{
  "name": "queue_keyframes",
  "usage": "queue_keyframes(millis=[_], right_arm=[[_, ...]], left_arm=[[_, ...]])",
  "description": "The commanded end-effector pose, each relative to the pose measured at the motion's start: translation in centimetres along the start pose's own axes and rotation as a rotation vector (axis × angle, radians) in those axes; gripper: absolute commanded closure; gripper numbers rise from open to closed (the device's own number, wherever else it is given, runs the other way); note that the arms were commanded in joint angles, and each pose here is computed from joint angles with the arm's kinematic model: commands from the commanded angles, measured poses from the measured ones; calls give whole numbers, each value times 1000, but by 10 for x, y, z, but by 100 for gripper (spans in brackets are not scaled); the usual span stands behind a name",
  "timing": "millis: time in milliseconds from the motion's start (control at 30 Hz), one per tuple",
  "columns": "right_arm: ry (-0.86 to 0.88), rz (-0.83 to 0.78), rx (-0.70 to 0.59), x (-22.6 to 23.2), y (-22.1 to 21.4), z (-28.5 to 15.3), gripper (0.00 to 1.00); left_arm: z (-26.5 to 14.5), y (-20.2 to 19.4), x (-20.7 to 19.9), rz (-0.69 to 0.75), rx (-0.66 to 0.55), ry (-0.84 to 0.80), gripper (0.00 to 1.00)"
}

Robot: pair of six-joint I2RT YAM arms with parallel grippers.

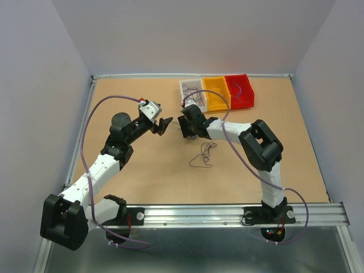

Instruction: Untangle the cables

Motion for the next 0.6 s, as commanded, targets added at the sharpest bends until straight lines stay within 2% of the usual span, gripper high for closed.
queue_keyframes(millis=[0,67,100,133,333,567], right_arm=[[-79,3,70,-6,-18,10,59],[-82,4,70,-6,-17,8,77],[-88,6,69,-8,-17,7,94],[-97,7,65,-10,-16,4,99],[-77,19,-29,-18,18,-29,99],[-90,143,-158,-79,63,-76,100]], left_arm=[[-2,20,0,27,-74,0,19],[-2,20,-1,27,-74,-4,19],[-1,20,0,26,-72,-4,19],[-1,20,-1,25,-74,-5,19],[-1,19,-1,29,-71,-8,19],[-2,20,-1,31,-75,-8,19]])
Point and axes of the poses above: each gripper's point midway between its finger pads, its own z axis out along the fingers, its own x axis along the line the jaws close on, y = z × x, the point moved 1 cm from there along -z, back along the fingers, and after that the axes turned 9 degrees about -z, right-handed, at the moved point
